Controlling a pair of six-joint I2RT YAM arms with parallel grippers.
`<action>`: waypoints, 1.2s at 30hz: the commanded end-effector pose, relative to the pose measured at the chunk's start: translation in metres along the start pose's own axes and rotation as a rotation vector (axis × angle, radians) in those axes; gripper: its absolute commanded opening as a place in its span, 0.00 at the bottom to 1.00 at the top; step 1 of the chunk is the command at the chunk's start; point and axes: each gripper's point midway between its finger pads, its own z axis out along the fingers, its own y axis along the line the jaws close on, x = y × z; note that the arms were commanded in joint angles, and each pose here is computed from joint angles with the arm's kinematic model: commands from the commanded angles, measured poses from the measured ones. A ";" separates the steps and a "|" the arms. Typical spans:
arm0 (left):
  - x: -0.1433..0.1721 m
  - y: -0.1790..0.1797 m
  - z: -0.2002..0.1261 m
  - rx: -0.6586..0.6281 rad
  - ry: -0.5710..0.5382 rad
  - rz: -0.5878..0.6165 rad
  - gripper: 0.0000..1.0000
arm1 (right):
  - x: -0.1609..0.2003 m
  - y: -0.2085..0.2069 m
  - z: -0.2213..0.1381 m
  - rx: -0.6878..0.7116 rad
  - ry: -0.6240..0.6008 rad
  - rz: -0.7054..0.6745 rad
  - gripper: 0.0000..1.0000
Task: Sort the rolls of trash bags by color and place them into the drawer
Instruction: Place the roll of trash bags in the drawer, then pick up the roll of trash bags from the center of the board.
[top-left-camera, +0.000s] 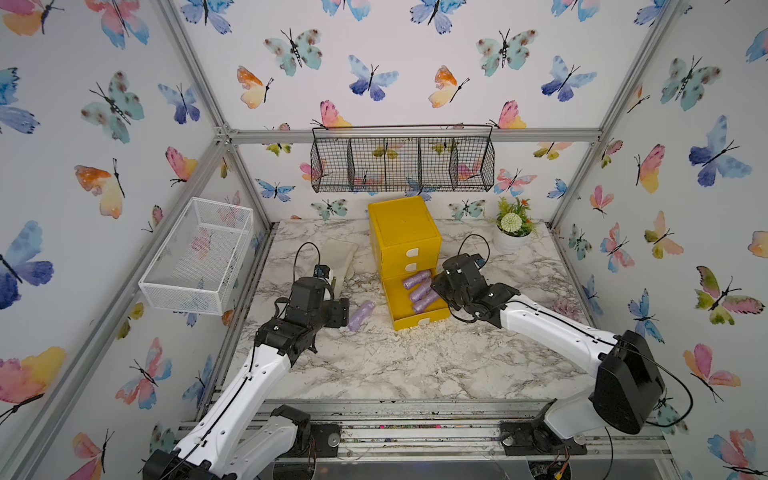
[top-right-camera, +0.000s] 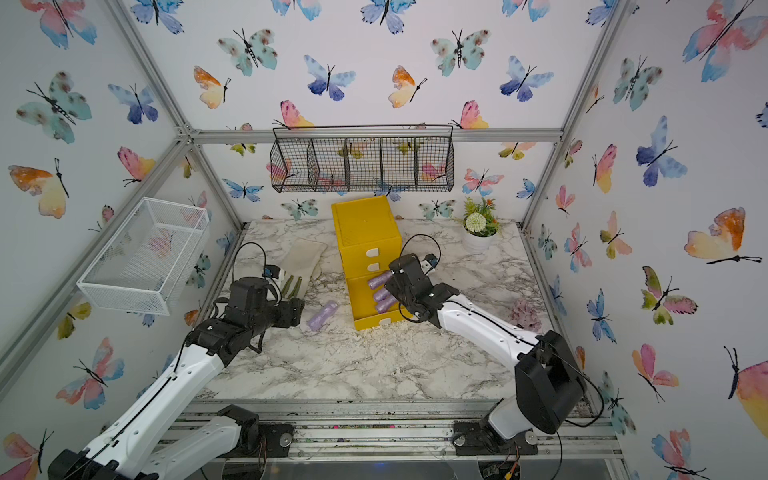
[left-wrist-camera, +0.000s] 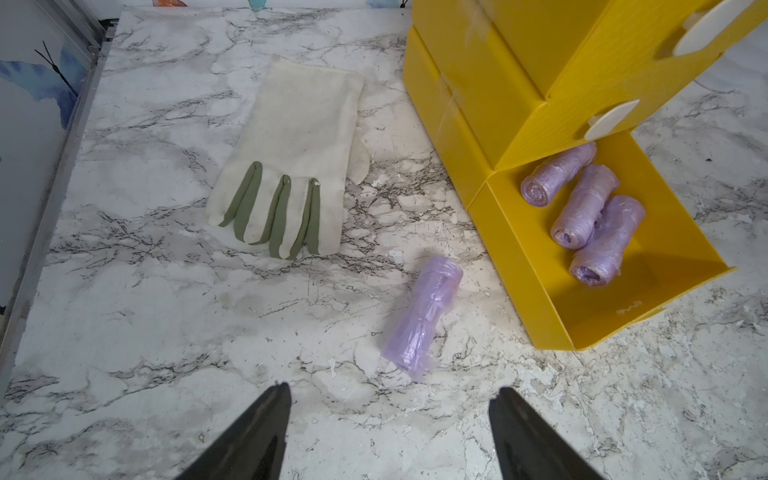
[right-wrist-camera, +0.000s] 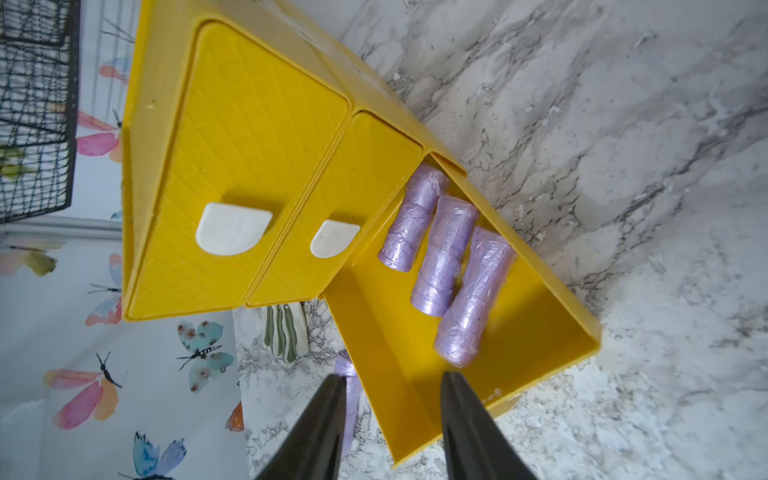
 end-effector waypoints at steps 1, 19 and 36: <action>0.007 0.001 0.009 0.001 0.032 -0.009 0.80 | -0.005 0.014 -0.024 -0.168 -0.039 -0.179 0.44; 0.035 -0.030 0.060 0.002 0.284 -0.057 0.77 | -0.021 -0.076 -0.106 -0.057 -0.220 -0.335 0.49; 0.047 -0.029 0.118 -0.087 0.411 0.110 0.77 | -0.026 -0.098 -0.125 -0.015 -0.264 -0.329 0.49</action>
